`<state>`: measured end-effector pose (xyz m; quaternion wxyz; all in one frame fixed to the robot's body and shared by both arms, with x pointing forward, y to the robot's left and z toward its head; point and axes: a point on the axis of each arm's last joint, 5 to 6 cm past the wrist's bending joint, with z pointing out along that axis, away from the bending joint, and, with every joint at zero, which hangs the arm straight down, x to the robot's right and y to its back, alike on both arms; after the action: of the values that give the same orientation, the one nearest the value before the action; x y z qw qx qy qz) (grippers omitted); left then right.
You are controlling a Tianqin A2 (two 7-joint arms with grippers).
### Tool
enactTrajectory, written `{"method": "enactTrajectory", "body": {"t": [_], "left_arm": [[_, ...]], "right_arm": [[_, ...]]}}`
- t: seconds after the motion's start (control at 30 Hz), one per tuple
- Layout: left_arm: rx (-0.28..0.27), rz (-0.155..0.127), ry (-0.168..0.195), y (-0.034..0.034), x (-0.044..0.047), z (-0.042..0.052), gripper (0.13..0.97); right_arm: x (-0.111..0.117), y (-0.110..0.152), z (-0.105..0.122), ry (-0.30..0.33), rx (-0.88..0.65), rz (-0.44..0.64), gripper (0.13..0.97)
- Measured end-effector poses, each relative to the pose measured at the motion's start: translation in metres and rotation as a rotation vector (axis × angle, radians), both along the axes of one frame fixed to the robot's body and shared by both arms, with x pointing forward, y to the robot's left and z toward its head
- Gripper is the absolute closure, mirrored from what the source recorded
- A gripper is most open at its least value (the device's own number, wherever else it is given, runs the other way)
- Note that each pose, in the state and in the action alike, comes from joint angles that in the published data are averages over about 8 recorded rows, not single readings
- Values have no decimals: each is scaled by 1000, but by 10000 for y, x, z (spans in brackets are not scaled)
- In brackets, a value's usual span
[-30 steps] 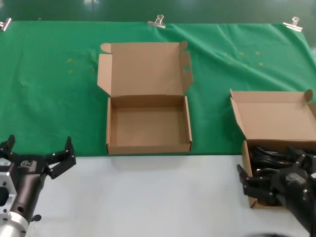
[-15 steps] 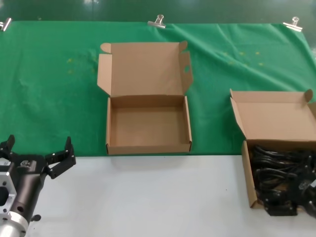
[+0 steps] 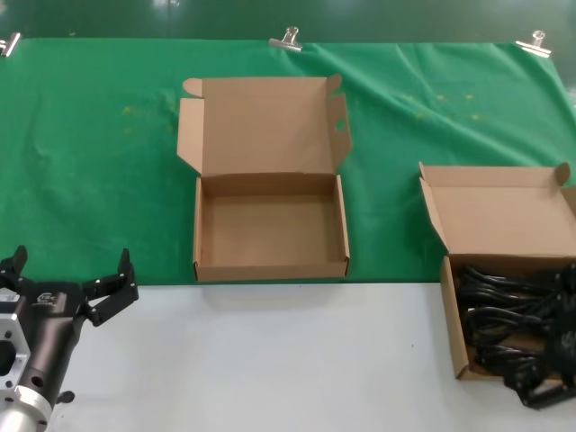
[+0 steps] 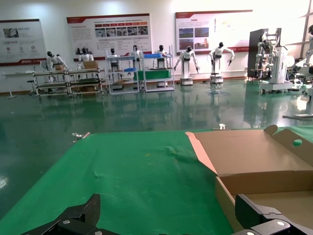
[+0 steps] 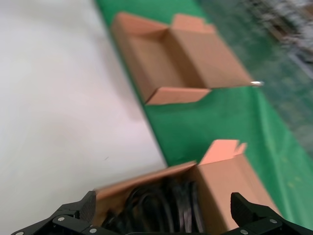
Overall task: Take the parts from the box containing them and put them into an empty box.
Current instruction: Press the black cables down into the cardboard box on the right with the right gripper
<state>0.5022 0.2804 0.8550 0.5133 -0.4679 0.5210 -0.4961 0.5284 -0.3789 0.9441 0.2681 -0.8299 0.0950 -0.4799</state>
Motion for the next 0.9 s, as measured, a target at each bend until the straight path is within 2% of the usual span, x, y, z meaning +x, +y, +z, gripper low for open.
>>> {"method": "enactTrajectory", "body": {"t": [0.13,0.3,0.67,0.9], "left_arm": [[0,0,0,0,0,0,132],[0,0,0,0,0,0,132],[0,0,0,0,0,0,132],[0,0,0,0,0,0,132]], "right_arm": [[63,-79,66,50,-85,55,130],[195,-147,133,105,-175,67,130],[553,-145,350,164,-309,27,130],[691,-134,478,216,-369,52,130]]}}
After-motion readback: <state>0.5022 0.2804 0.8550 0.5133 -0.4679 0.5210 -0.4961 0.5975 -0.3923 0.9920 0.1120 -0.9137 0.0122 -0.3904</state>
